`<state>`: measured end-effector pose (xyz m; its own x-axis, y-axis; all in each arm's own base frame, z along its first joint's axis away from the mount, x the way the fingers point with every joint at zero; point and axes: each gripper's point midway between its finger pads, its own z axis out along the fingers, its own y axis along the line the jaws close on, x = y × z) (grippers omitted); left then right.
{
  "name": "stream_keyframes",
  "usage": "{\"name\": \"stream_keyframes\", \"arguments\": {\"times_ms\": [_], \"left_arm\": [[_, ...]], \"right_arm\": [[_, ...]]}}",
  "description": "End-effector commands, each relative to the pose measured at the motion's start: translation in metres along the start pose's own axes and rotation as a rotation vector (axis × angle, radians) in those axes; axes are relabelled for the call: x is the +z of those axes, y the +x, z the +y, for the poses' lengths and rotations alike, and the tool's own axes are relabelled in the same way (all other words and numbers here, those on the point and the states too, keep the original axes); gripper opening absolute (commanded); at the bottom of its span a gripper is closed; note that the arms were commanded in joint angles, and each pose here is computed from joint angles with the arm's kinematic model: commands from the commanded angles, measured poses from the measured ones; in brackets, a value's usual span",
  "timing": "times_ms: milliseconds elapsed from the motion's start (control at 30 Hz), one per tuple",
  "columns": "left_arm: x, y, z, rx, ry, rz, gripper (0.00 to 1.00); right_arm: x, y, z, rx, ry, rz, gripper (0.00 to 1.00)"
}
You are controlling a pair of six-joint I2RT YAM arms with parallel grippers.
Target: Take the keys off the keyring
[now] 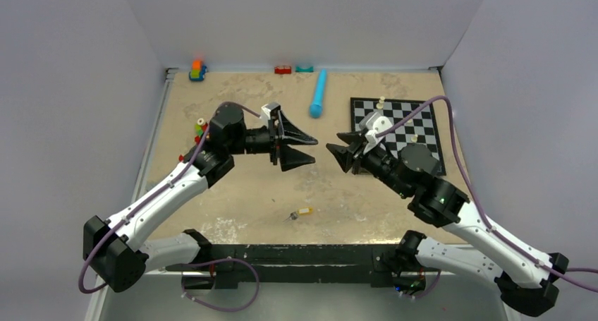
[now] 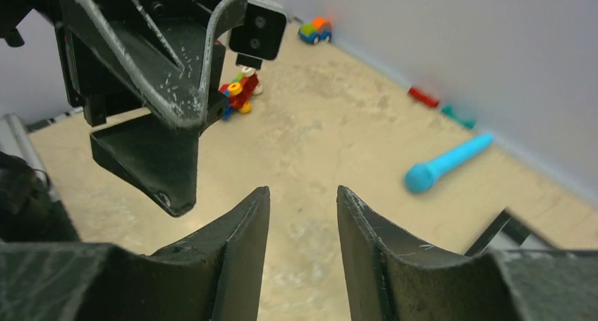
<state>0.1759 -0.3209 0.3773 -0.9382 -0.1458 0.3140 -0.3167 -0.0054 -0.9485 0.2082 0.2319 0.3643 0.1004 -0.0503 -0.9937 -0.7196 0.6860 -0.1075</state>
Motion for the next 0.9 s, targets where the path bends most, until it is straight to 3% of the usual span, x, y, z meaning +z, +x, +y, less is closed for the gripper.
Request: {"name": "stream_keyframes", "arguments": {"times_ms": [0,300,400,567,867], "left_arm": [[-0.016,-0.024,0.071,0.133,-0.241,-0.080,0.64],[-0.094,-0.086,0.168,0.394,-0.856,-0.395,0.64],[-0.122,-0.098,0.186,0.445,-0.979,-0.487,0.63],[-0.143,-0.102,0.215,0.441,-1.055,-0.532,0.61],[-0.137,-0.101,0.237,0.447,-0.999,-0.498,0.58]], "right_arm": [[-0.011,0.046,0.007,0.372,0.086,0.149,0.45],[-0.007,0.140,0.052,0.493,-0.010,0.494,0.46],[-0.002,0.177,0.067,0.521,-0.043,0.602,0.46],[0.000,0.225,0.084,0.577,-0.051,0.719,0.46],[0.007,0.260,0.115,0.587,-0.079,0.825,0.47]]}}
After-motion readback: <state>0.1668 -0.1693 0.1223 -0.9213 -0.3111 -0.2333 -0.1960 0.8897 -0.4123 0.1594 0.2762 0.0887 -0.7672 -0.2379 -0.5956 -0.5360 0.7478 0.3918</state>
